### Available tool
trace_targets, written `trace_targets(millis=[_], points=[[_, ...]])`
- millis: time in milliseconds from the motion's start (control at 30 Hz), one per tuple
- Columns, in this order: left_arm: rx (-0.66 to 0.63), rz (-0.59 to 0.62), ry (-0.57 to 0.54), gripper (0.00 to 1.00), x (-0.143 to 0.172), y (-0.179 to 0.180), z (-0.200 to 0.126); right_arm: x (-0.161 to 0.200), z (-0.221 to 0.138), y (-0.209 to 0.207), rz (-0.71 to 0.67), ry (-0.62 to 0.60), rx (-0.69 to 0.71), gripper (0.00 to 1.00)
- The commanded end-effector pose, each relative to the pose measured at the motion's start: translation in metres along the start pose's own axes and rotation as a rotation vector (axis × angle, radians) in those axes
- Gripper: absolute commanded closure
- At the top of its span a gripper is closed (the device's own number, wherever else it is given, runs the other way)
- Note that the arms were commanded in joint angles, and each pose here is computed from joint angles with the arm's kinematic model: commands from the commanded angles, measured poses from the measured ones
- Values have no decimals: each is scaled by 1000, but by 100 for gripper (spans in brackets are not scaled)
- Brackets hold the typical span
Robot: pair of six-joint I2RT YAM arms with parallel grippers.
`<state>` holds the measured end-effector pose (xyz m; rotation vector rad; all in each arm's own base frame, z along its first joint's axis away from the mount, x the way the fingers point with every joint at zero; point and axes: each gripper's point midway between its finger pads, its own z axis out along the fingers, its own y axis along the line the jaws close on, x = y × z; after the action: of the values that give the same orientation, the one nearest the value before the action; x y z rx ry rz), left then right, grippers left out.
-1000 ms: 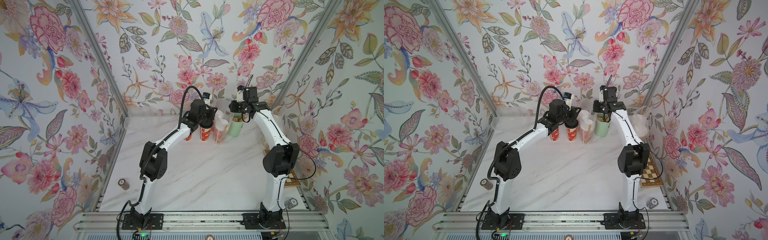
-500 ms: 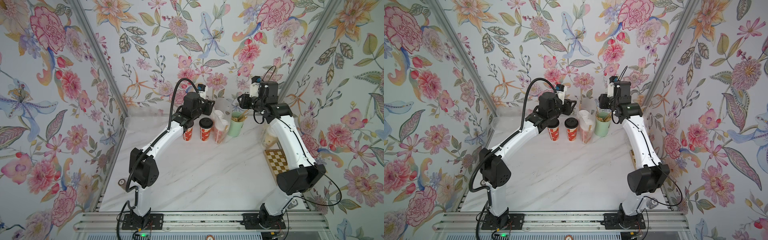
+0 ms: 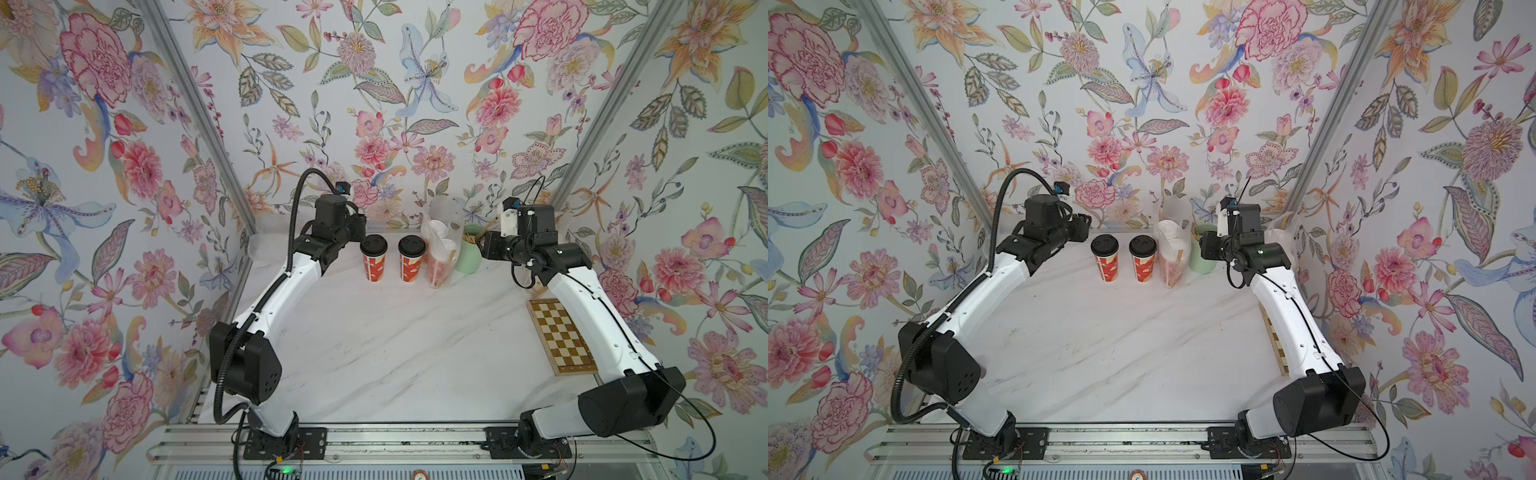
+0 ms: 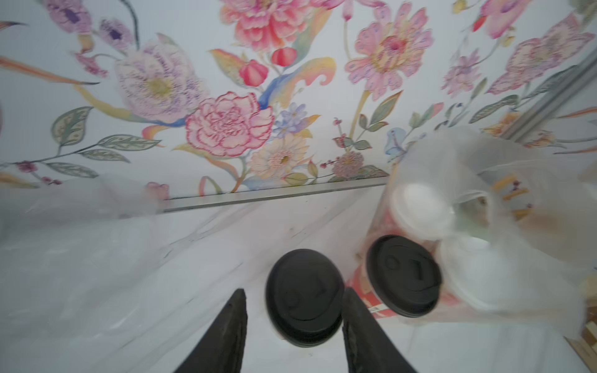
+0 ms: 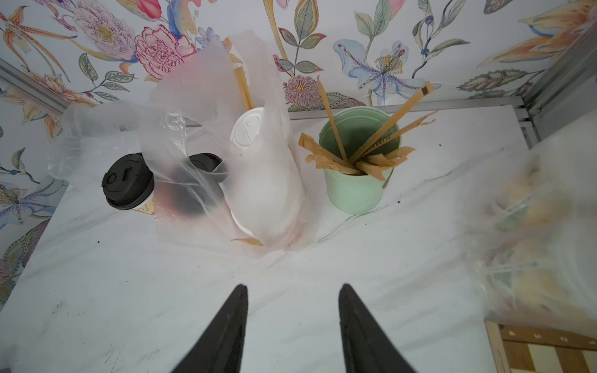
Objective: Pack milk tea into plastic carrier bags
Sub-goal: Place the plastic carrier bag at the center of the board, then pick up the plastic carrier bag from the corner of the board.
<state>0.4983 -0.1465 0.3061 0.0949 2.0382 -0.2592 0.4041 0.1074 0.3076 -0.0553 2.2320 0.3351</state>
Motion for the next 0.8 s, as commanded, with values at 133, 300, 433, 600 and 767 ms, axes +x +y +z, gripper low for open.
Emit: trace_targets(millis=[133, 300, 433, 600, 767], points=[[-221, 28, 176, 46, 40, 98, 35, 19, -9, -2, 24, 14, 3, 51], [-315, 49, 210, 44, 43, 138, 82, 27, -5, 1, 25, 39, -17, 51], [-347, 45, 204, 38, 38, 161, 119, 34, -4, 1, 29, 53, -17, 51], [-349, 12, 190, 32, 43, 183, 162, 46, -2, -1, 41, 79, -15, 51], [-325, -56, 156, 31, 60, 198, 196, 60, 5, -5, 64, 114, 1, 51]])
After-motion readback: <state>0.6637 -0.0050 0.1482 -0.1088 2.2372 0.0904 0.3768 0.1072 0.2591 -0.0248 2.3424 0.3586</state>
